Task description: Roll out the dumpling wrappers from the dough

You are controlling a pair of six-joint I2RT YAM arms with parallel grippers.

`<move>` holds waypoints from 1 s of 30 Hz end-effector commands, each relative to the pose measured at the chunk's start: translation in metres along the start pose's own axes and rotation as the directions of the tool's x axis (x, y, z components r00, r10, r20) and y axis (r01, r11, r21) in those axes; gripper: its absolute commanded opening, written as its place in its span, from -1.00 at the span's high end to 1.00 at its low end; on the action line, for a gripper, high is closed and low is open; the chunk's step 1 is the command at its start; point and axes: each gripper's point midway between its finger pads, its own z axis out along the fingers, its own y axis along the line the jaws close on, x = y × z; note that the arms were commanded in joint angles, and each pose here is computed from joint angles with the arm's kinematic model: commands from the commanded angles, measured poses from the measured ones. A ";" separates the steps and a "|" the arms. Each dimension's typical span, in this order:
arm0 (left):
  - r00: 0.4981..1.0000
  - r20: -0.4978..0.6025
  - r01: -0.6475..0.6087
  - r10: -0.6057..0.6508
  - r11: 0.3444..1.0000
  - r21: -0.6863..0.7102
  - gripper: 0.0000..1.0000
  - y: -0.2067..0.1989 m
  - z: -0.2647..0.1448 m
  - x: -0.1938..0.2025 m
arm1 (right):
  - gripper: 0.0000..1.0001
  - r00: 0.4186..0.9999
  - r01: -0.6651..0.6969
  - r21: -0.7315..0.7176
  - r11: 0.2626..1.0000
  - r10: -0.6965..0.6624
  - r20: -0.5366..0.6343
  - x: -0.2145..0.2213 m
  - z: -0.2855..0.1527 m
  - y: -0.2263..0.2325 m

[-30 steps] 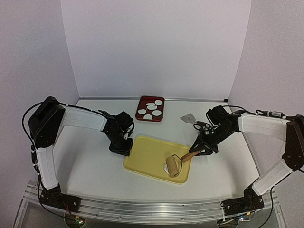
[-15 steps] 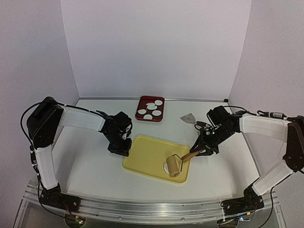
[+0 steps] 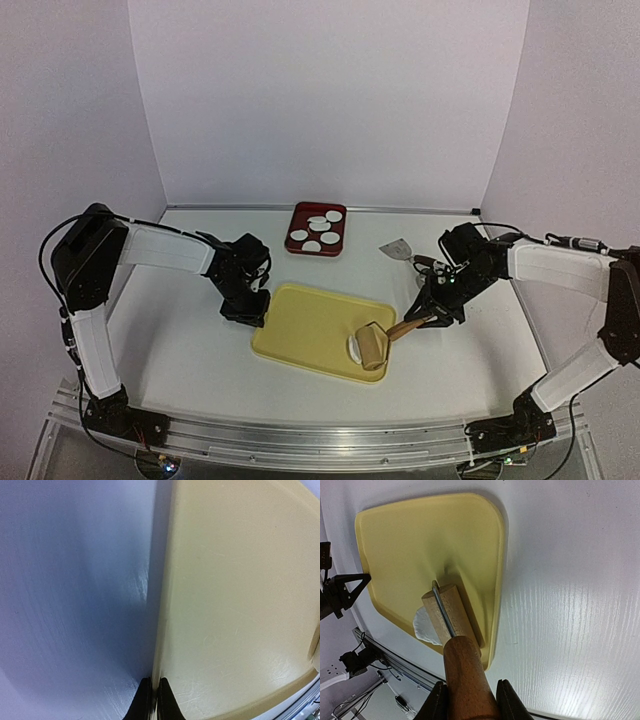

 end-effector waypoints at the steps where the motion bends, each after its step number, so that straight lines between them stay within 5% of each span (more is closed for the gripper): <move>1: 0.998 -0.006 0.064 -0.067 0.968 -0.244 1.00 0.070 -0.002 0.010 | 1.00 0.993 -0.066 0.635 0.770 0.114 -0.034 0.042 -0.014 -0.147; 6: 0.999 0.031 -0.036 0.044 0.972 -0.232 1.00 0.058 -0.011 -0.014 | 1.00 1.000 -0.012 0.530 0.848 0.010 0.007 0.020 -0.025 -0.110; 11: 0.975 0.058 -0.197 0.215 0.954 -0.224 1.00 0.042 -0.015 -0.046 | 1.00 0.984 0.148 0.253 0.956 -0.167 0.055 -0.003 -0.039 -0.031; 18: 0.923 0.079 -0.356 0.376 0.915 -0.190 0.96 0.020 -0.010 -0.076 | 1.00 0.928 0.358 -0.025 0.933 -0.353 0.117 -0.003 -0.068 0.059; 30: 0.961 0.145 -0.226 0.233 0.972 -0.065 0.15 -0.009 -0.027 -0.088 | 1.00 0.889 0.457 -0.108 0.883 -0.450 0.082 0.002 -0.061 0.104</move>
